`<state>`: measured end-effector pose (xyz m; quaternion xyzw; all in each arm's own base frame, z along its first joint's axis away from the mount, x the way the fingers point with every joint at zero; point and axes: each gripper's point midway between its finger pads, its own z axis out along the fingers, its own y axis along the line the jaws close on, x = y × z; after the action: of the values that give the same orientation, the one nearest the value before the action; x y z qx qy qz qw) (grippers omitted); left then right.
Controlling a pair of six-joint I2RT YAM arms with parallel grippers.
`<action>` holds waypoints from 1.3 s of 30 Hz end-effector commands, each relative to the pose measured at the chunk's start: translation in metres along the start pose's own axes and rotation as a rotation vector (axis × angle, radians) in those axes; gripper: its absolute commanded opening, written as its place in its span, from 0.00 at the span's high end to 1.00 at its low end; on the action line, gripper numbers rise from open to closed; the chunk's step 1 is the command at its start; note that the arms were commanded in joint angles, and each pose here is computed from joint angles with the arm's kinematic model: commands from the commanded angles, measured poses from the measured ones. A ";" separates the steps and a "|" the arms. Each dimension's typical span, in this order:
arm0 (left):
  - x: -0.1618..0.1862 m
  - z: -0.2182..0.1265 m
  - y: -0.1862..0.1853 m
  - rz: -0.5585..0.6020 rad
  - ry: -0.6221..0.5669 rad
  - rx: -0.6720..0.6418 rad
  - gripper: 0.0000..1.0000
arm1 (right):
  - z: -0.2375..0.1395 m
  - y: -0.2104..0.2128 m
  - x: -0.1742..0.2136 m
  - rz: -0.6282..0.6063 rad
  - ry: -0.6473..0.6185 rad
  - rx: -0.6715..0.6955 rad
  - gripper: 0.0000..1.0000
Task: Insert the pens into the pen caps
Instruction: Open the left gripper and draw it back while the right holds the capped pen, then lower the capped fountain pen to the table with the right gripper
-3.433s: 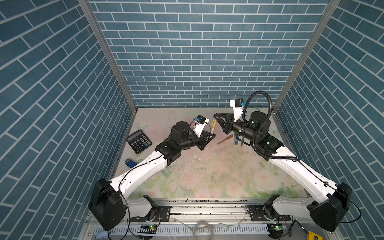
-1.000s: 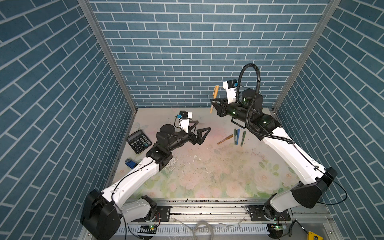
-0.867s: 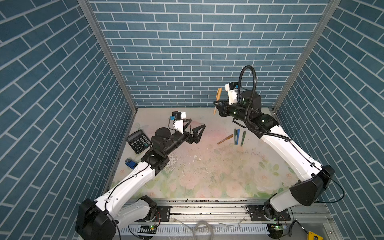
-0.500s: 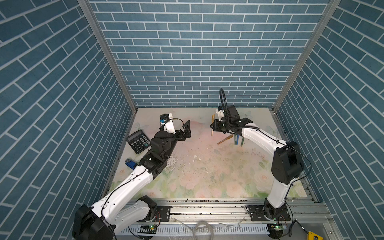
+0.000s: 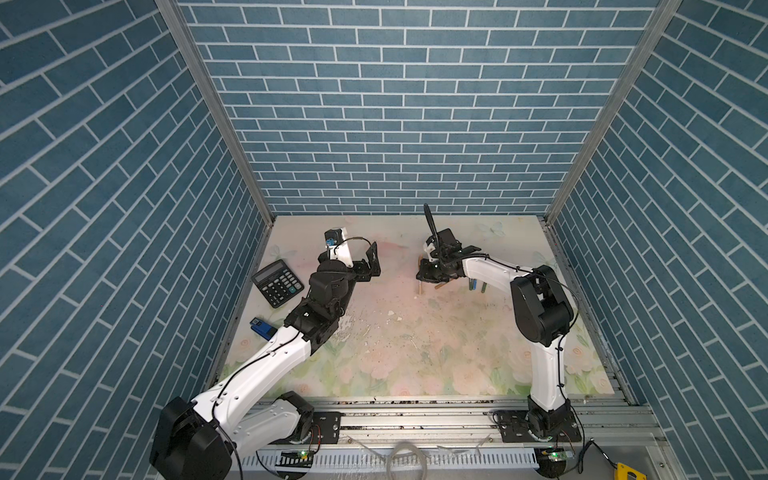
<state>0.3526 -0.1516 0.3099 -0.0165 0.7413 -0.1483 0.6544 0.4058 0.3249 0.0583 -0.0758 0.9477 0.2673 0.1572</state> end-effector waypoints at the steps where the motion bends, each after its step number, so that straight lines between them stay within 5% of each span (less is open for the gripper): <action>1: 0.002 0.002 0.000 0.046 -0.013 0.008 0.00 | 0.005 0.002 -0.005 0.033 -0.004 -0.004 0.94; 15: 0.028 0.023 -0.007 0.108 0.037 0.051 0.01 | 0.029 -0.007 0.003 0.071 0.020 -0.011 0.90; 39: 0.019 0.024 -0.001 0.051 0.035 0.060 0.00 | 0.049 -0.021 0.005 0.133 0.020 0.024 0.76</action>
<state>0.3731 -0.1629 0.2774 0.0314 0.7565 -0.1416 0.6377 0.4196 0.3404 0.0304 -0.0394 0.9447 0.2912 0.1458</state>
